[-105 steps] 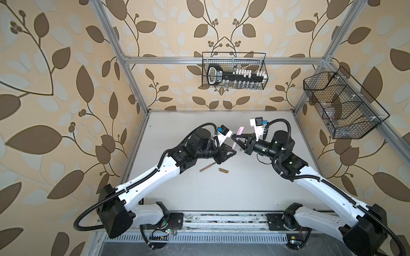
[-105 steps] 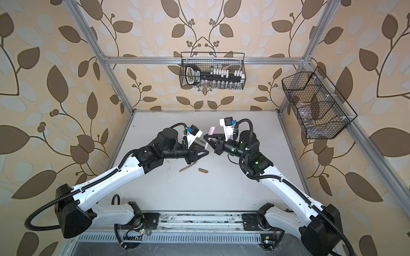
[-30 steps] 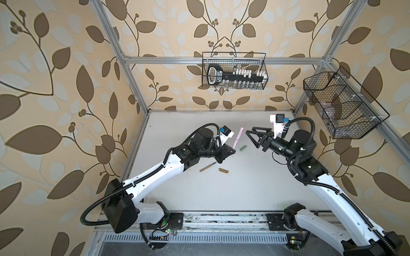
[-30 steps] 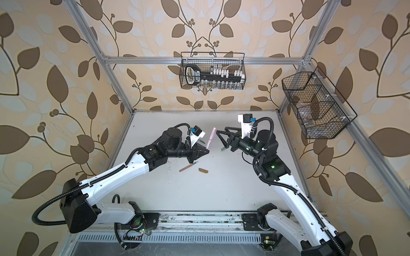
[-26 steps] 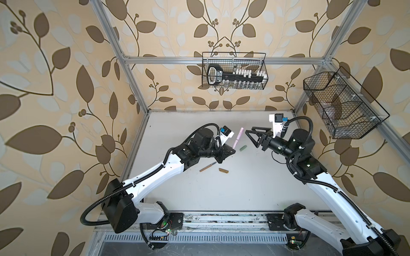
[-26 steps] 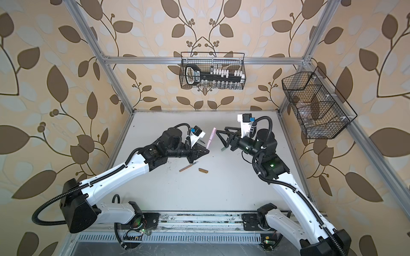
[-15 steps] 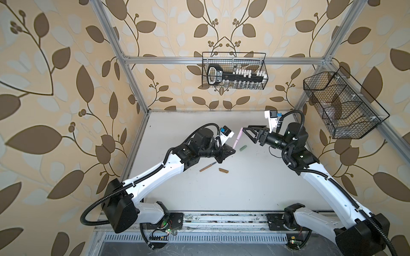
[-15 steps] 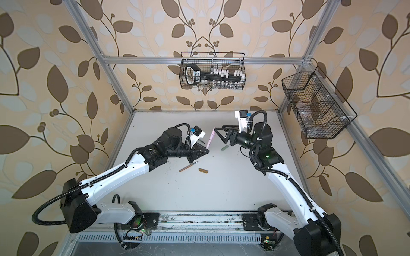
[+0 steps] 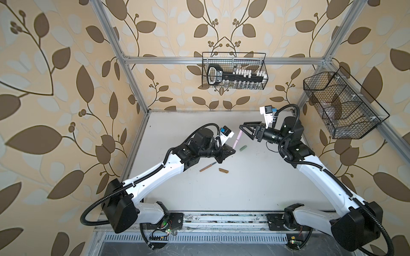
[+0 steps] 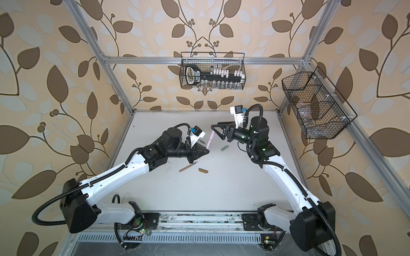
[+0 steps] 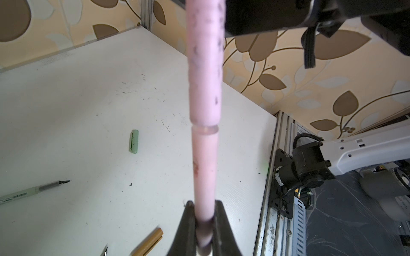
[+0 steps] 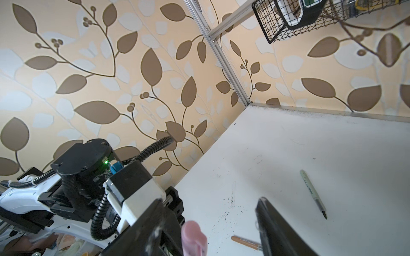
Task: Insert pens into pen caps
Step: Put on the pen cap to the pen.
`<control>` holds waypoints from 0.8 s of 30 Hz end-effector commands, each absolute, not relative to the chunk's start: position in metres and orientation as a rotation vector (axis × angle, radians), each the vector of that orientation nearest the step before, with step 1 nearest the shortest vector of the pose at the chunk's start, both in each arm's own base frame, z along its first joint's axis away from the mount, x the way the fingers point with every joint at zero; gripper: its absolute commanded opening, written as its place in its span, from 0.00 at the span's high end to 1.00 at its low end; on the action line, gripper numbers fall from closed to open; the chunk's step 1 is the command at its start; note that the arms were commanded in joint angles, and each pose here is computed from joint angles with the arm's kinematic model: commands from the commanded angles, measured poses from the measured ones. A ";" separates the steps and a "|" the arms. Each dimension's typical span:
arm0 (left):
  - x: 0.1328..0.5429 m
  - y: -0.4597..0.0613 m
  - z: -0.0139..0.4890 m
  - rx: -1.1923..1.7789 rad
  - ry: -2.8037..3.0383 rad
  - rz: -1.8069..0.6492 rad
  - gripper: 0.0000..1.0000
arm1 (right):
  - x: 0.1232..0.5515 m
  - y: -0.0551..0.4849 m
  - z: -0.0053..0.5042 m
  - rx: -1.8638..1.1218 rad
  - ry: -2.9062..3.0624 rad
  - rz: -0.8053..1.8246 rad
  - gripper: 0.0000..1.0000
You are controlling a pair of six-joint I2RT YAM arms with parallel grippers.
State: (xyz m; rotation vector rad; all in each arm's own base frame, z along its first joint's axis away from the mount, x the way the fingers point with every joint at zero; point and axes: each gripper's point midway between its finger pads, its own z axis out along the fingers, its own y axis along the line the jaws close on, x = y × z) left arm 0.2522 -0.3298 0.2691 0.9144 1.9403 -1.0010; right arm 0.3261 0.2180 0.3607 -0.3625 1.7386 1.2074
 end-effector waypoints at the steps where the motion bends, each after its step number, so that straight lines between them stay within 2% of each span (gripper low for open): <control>1: 0.253 -0.331 0.292 0.928 1.860 -1.009 1.00 | 0.323 0.225 0.367 -0.420 1.726 1.197 0.38; 8: 0.254 -0.332 0.295 0.929 1.854 -1.010 1.00 | 0.319 0.233 0.365 -0.443 1.730 1.215 0.53; 16: 0.257 -0.331 0.295 0.920 1.856 -0.991 1.00 | 0.315 0.235 0.366 -0.456 1.726 1.203 0.81; 21: 0.259 -0.332 0.298 0.919 1.850 -0.985 1.00 | 0.313 0.237 0.364 -0.475 1.739 1.188 0.93; 24: 0.261 -0.332 0.305 0.916 1.831 -0.980 1.00 | 0.311 0.239 0.360 -0.486 1.754 1.171 0.96</control>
